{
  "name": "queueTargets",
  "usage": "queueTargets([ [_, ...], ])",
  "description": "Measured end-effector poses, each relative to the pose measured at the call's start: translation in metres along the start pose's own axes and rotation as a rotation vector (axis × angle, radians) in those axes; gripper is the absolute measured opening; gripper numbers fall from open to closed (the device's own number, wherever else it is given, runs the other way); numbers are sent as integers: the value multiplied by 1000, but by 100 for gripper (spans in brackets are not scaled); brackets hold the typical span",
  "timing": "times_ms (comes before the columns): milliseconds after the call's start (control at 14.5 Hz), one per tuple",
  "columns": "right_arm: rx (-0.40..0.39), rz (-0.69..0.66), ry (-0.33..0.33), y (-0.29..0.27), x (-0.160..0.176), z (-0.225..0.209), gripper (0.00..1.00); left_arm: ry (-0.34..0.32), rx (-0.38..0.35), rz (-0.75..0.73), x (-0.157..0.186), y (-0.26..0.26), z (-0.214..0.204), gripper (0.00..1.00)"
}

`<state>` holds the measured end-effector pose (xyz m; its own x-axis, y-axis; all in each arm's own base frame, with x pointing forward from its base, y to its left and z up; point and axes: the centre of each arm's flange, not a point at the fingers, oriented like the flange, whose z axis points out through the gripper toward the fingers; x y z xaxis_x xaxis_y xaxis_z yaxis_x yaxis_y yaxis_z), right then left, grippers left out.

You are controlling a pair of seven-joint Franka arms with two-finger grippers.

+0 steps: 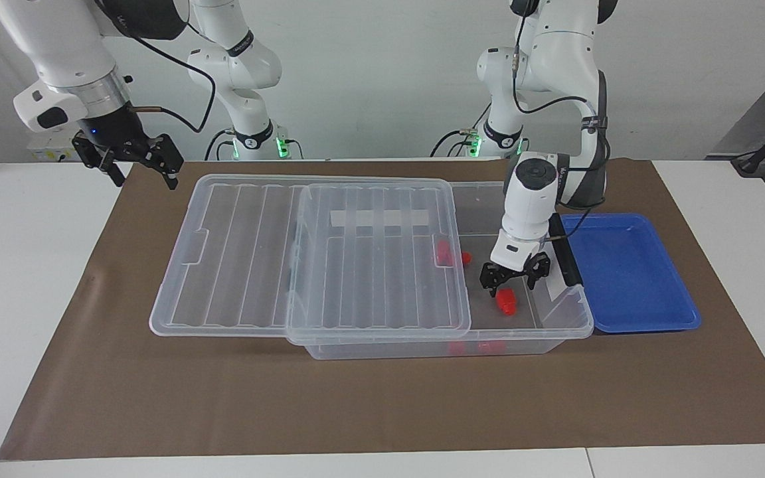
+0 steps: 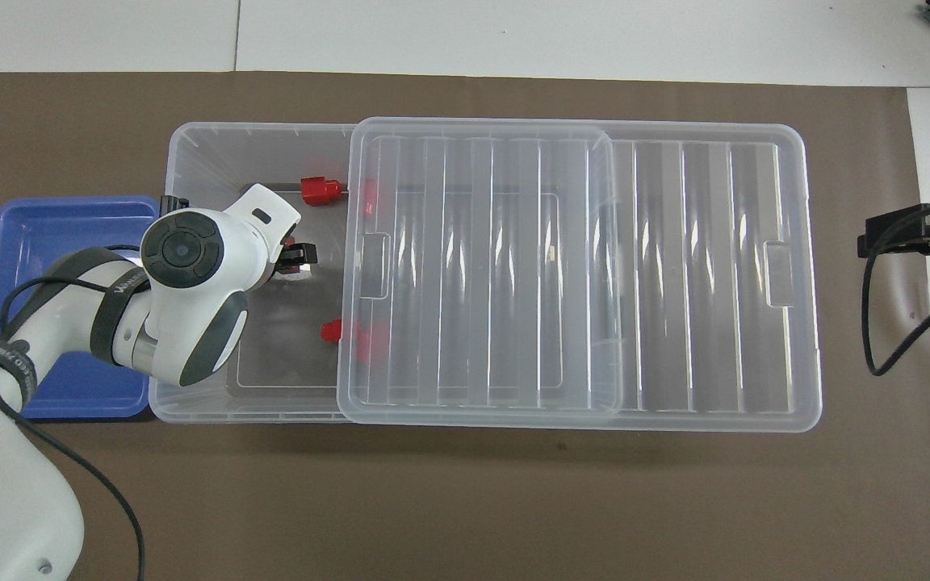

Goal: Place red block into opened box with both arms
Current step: 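Lower the red blocks into the box and open the left gripper, then withdraw the left gripper while the right gripper reaches the lid edge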

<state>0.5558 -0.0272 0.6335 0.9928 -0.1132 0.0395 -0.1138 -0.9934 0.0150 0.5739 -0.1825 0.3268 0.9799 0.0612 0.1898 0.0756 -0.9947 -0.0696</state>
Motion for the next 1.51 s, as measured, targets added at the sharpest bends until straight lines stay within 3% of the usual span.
queueTargets([
  [207, 2, 17, 23, 9, 7, 10, 96, -9, 7, 9, -5, 8, -9, 100],
  [275, 2, 20, 29, 11, 11, 18, 90, -11, 9, 5, -6, 10, -12, 100],
  [826, 3, 56, 83, 31, 36, 80, 1, -45, 52, -5, -16, 9, -58, 100],
  [1170, 2, 73, 98, 41, 40, 110, 1, -73, 87, -16, -21, 1, -95, 100],
  [1515, 3, 72, 93, 41, 51, 138, 1, -115, 99, -52, -6, -10, -162, 100],
])
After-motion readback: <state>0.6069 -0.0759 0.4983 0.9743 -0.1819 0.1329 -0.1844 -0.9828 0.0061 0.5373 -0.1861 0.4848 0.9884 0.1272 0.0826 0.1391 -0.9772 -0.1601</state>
